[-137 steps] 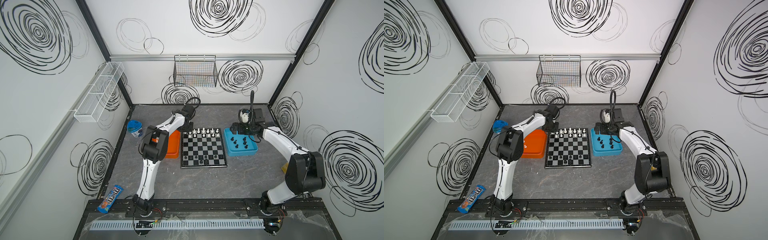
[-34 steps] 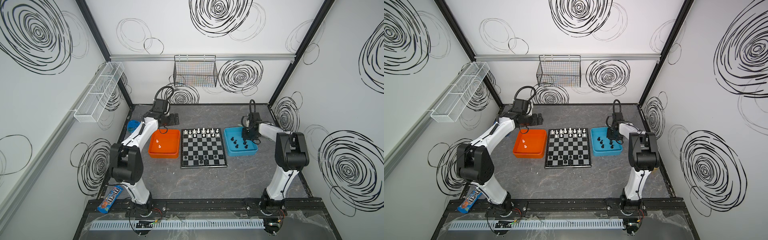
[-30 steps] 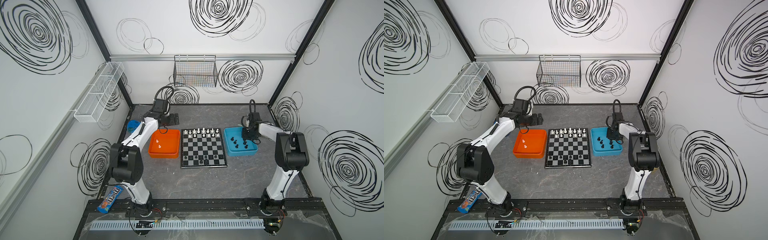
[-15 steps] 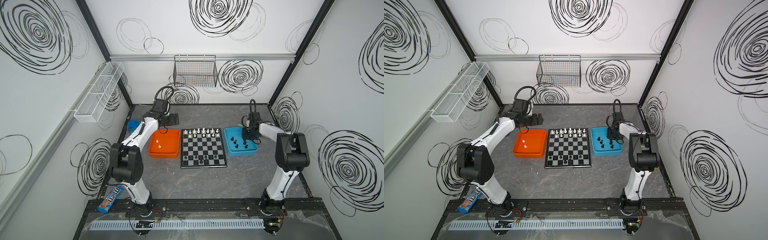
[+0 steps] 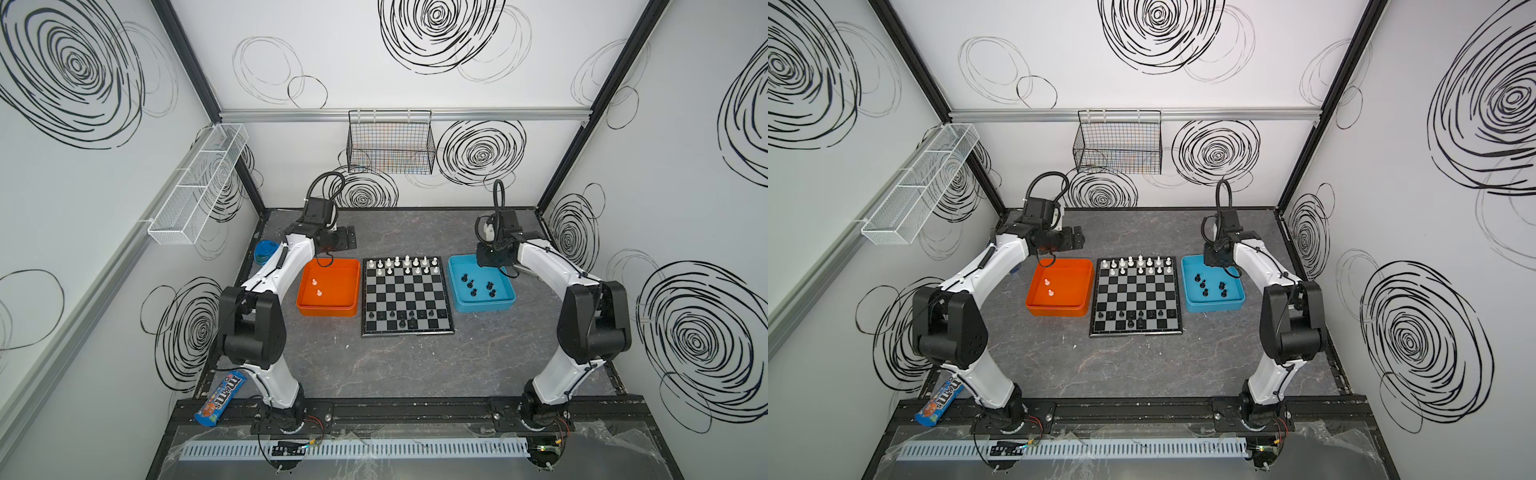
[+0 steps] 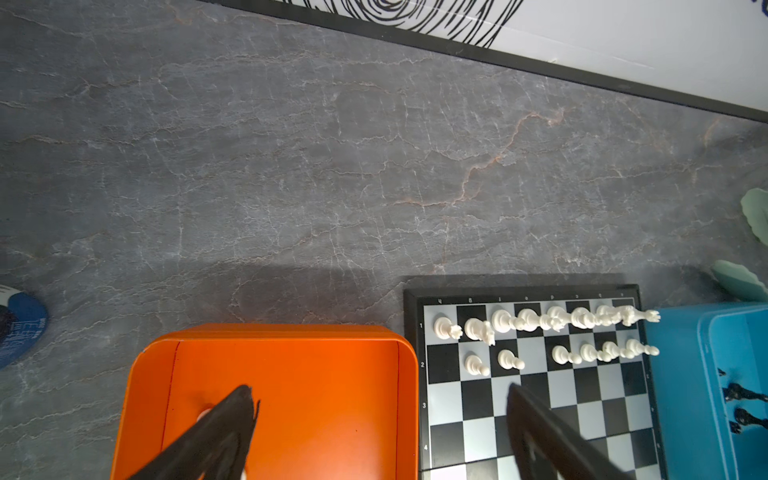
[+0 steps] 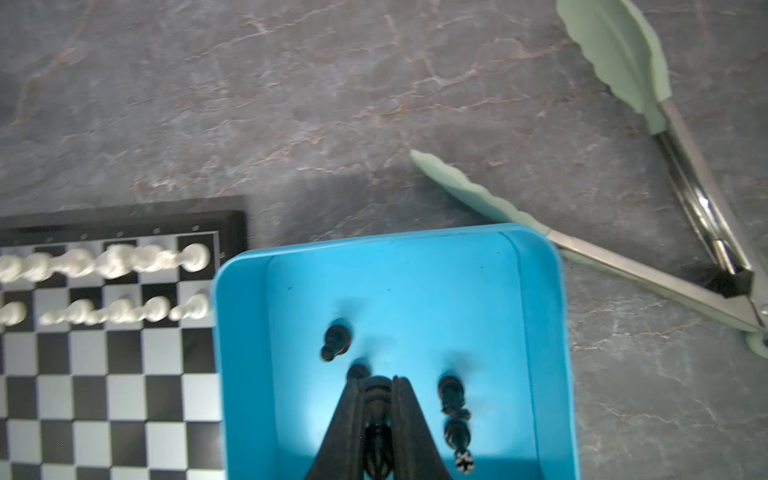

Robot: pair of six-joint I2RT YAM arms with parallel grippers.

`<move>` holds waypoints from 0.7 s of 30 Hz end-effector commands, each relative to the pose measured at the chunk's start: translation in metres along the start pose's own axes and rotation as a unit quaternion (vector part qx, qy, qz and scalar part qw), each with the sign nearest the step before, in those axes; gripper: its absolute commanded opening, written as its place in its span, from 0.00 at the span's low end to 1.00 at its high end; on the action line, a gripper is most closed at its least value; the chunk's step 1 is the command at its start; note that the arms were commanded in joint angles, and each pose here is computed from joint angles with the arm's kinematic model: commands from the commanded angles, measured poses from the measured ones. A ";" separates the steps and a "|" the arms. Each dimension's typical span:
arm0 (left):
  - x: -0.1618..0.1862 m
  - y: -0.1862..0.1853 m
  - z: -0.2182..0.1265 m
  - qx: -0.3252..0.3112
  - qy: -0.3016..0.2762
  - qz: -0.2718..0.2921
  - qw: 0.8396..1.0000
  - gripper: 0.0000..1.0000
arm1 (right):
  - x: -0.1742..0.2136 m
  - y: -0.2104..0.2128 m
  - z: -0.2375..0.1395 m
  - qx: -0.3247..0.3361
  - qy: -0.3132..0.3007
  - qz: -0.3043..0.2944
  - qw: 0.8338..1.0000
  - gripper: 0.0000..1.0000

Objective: Set up the chess pieces on the board
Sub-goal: 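Lift the black piece with the right gripper and carry it over the board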

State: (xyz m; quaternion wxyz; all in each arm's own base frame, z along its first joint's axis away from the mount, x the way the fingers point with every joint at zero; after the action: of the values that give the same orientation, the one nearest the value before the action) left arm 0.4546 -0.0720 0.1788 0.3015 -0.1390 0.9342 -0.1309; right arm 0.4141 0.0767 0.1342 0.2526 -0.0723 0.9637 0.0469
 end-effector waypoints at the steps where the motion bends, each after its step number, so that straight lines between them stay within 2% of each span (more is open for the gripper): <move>1: -0.012 0.009 -0.003 0.000 -0.019 -0.012 1.000 0.97 | 0.008 0.034 -0.021 -0.019 0.006 -0.035 0.999 0.14; 8: -0.021 0.026 -0.006 -0.014 -0.030 -0.028 0.999 0.97 | 0.038 0.107 -0.037 -0.075 0.003 -0.073 0.994 0.14; 13: -0.021 0.027 -0.005 -0.015 -0.031 -0.030 0.999 0.97 | 0.076 0.151 -0.041 -0.103 0.014 -0.098 0.990 0.14; 21: -0.018 0.018 -0.007 0.000 -0.027 -0.027 0.999 0.97 | 0.120 0.186 -0.036 -0.122 0.023 -0.108 0.986 0.14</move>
State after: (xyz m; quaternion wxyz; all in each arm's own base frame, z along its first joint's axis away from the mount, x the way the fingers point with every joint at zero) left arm 0.4597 -0.0433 0.1782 0.3091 -0.1699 0.9276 -0.1228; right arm 0.2602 0.2350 0.1083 0.1961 -0.2341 0.9440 0.1249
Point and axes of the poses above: each gripper's point midway between its finger pads, its own z axis out along the fingers, its own y axis along the line the jaws close on, x = y × z, the point moved 1 cm from there along -z, back along the fingers, and after that the axes turned 10 degrees about -z, right-handed, at the moved point
